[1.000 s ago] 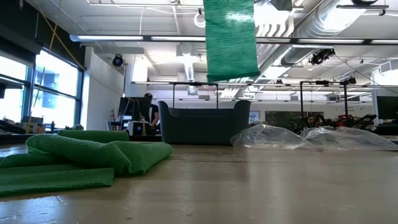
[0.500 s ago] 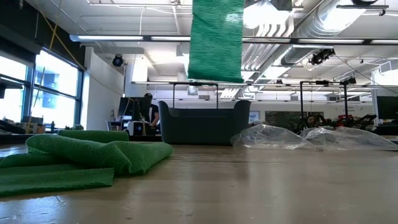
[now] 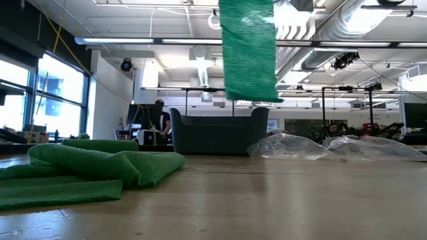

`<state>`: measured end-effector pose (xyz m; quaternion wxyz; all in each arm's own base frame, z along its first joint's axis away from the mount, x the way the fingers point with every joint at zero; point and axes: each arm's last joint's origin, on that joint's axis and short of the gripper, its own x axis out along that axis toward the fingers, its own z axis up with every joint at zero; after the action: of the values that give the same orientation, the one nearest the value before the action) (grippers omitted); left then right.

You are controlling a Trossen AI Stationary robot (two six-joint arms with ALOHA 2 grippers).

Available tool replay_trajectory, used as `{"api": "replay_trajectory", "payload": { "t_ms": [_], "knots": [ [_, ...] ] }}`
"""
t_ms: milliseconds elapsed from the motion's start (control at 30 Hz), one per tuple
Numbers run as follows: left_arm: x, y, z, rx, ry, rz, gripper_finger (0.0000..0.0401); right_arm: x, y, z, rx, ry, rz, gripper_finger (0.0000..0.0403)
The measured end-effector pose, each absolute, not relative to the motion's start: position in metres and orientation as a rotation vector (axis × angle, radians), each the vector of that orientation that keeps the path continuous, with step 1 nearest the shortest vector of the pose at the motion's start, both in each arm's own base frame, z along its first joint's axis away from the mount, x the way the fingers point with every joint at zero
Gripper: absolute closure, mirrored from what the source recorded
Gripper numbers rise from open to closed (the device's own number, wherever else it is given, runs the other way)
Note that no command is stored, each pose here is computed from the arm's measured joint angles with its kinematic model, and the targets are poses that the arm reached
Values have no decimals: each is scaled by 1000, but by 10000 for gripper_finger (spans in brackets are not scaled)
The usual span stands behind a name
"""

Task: Roll bandage
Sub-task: Roll the blue bandage

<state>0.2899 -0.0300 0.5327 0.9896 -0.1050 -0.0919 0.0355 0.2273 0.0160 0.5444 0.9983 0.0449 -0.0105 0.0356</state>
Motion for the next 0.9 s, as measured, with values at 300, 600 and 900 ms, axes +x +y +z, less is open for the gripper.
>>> {"api": "replay_trajectory", "payload": {
  "t_ms": [300, 600, 900],
  "knots": [
    [307, -24, 522, -319, -146, 18, 288, 226, 16, 543, 89, -4, 62, 403],
    [307, -17, 522, -337, -147, 22, 392, 227, 16, 538, 87, 44, 57, 403],
    [307, -20, 522, -136, -139, -57, 397, 228, 13, 538, 298, 53, 56, 357]
  ]
}}
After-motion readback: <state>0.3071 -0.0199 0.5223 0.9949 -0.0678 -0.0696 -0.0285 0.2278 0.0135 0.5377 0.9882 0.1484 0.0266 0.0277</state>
